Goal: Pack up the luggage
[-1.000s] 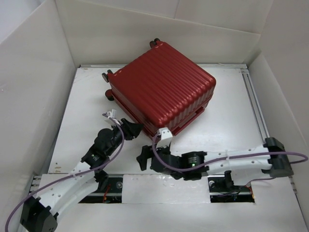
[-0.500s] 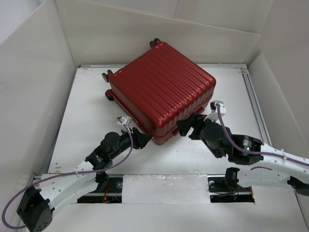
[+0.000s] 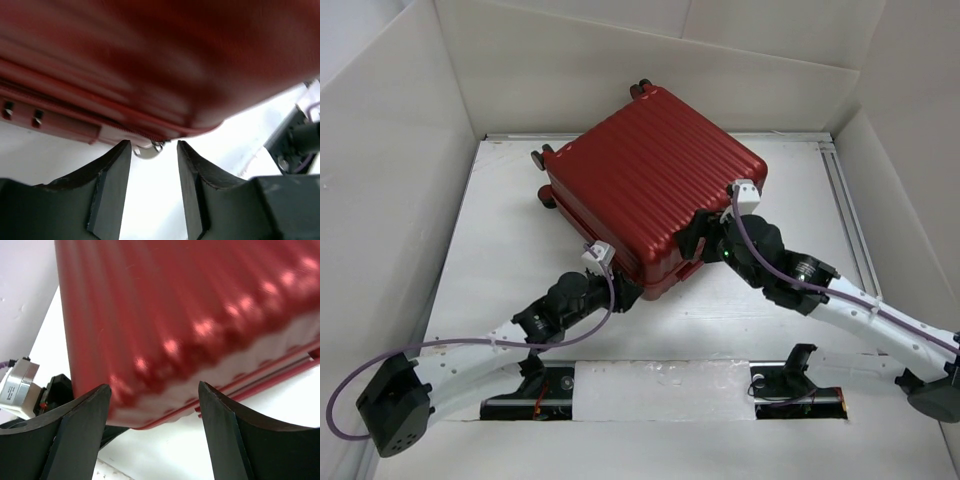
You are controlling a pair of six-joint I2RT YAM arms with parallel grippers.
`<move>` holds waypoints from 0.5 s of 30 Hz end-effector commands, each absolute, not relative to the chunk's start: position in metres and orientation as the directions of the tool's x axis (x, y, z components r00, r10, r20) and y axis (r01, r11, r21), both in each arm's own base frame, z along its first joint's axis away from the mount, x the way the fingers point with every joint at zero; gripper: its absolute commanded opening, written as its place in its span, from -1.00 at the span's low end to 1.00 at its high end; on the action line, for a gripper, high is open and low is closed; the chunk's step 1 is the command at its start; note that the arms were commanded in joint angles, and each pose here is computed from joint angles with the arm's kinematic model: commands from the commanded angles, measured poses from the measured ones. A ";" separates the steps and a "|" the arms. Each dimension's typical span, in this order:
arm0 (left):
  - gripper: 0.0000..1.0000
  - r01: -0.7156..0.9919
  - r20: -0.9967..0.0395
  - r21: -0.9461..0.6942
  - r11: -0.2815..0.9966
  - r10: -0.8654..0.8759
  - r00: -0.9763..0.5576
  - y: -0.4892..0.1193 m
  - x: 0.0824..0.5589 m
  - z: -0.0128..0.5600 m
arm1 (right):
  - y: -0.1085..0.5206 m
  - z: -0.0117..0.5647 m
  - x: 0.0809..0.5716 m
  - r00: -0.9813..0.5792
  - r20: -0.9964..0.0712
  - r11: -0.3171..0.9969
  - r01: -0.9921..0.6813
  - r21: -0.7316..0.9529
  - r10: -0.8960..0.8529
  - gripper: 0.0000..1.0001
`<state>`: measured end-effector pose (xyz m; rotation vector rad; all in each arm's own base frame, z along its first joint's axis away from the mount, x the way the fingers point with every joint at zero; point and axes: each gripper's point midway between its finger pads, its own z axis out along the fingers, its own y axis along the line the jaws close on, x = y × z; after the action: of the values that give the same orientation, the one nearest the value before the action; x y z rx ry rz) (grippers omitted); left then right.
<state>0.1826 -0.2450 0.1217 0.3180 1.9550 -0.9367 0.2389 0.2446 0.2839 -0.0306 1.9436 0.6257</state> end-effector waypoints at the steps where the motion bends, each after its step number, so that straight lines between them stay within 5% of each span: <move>1: -0.25 0.550 -0.868 -0.451 0.703 -0.202 -0.453 -0.247 0.204 0.155 | 0.267 0.316 0.241 -0.414 -0.867 0.789 -0.417 0.451 0.277 0.54; 6: -0.35 0.544 -0.878 -0.428 0.721 -0.189 -0.440 -0.250 0.212 0.156 | 0.279 0.314 0.243 -0.426 -0.868 0.781 -0.438 0.445 0.255 0.52; 12: -0.74 0.535 -0.886 -0.405 0.741 -0.171 -0.432 -0.249 0.218 0.149 | 0.293 0.328 0.256 -0.398 -0.893 0.787 -0.473 0.397 0.212 0.41; 15: -1.00 0.523 -0.891 -0.404 0.751 -0.194 -0.411 -0.247 0.222 0.157 | 0.313 0.319 0.267 -0.414 -0.899 0.793 -0.497 0.352 0.140 0.14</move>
<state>0.1923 -0.2537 0.1224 0.3535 1.9565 -0.8812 0.2567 0.2926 0.2904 -0.2119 1.9473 0.6788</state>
